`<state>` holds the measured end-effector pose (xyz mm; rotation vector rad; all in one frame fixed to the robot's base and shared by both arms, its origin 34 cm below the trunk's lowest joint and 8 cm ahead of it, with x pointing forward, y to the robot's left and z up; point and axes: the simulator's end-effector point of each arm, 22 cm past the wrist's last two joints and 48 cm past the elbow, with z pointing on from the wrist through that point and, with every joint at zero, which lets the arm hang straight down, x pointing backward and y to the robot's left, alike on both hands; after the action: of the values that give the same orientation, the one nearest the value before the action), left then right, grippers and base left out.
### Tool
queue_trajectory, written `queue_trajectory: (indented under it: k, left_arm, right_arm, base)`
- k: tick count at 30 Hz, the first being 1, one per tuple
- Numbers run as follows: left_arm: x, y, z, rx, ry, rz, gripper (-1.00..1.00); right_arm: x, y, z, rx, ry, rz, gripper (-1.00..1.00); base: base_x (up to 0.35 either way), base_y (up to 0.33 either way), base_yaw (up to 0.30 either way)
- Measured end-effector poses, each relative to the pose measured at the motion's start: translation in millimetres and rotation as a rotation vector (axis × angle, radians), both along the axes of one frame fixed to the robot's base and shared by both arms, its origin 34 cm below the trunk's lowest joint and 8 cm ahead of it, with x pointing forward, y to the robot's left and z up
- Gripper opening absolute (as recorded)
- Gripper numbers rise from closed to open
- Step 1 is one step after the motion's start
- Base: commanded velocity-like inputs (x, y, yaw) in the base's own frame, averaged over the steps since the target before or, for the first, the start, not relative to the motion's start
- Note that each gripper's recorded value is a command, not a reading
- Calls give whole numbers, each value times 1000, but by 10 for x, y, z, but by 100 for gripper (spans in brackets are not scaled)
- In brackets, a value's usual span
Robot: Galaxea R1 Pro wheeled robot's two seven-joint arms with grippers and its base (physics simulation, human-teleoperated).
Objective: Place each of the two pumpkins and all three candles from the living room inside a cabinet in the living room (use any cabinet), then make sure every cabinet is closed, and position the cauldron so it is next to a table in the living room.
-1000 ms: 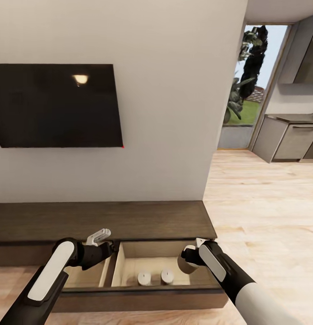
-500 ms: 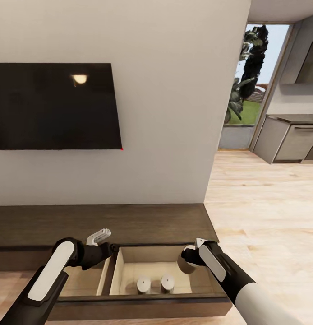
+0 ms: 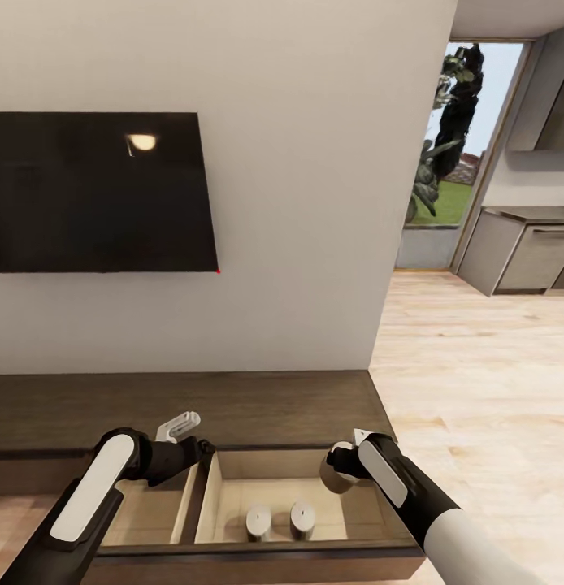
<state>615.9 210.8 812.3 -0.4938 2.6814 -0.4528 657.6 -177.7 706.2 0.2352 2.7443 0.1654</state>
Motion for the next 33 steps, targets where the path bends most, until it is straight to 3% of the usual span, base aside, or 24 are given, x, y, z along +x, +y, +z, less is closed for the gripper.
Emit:
queue_trajectory:
  k: [19, 26, 33]
  left_arm:
    - [30, -38, -83, -2, -19, -7, 100]
    - [21, -231, -86, 2, -50, -64, 100]
    - [14, -369, -172, -19, -54, -75, 100]
  right_arm:
    - [25, -30, -150, -7, -9, -13, -100]
    - [64, -308, -244, -128, -32, -89, -100]
    - [66, -374, -373, -149, -41, -118, -100]
  base:
    - [2, 0, 0]
    - [0, 0, 0]
    - [0, 0, 0]
